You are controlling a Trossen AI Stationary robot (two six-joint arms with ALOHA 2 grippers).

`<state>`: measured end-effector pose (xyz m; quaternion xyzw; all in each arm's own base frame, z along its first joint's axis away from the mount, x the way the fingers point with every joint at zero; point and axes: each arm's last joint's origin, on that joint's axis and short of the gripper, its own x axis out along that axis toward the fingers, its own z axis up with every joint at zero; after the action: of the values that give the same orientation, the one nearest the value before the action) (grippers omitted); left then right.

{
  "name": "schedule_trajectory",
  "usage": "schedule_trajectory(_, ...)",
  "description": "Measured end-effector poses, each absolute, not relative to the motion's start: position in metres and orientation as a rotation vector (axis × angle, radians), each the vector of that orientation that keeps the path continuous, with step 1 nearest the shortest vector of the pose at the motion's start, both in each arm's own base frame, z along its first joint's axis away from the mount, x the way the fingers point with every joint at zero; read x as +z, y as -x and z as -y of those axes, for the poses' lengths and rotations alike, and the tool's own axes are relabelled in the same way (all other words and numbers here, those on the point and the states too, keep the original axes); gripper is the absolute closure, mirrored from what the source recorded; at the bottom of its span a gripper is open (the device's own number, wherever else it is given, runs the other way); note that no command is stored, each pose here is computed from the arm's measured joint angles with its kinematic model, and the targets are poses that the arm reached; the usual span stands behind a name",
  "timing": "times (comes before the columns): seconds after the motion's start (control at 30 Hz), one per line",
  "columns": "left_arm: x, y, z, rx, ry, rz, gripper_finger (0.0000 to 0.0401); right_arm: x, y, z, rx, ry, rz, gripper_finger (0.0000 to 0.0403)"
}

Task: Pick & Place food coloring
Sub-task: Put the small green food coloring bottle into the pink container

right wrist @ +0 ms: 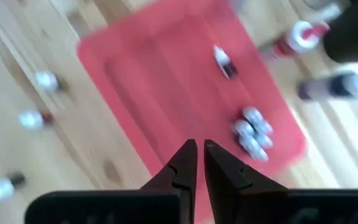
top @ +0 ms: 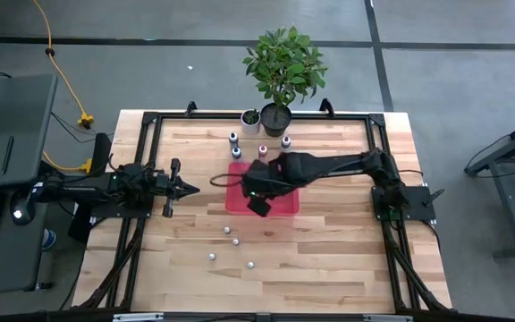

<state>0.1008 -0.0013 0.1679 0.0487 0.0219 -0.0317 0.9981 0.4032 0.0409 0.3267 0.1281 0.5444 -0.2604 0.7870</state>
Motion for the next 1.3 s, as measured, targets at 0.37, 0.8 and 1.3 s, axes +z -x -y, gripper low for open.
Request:
schedule_trajectory(0.37, 0.168, -0.101, 0.001, -0.064, -0.097, -0.044, 0.0401, 0.336, -0.349, -0.067, -0.575, -0.193, -1.212, 0.0341)
schedule_trajectory(0.8, 0.168, -0.101, 0.001, -0.063, -0.097, -0.044, 0.0401, 0.241, -0.304, -0.091, -0.359, -0.432, -1.132, 0.0333)
schedule_trajectory(1.3, 0.168, -0.101, 0.001, -0.064, -0.097, -0.044, 0.0401, 0.220, -0.381, -0.134, 0.152, -0.358, -1.194, 0.0333)
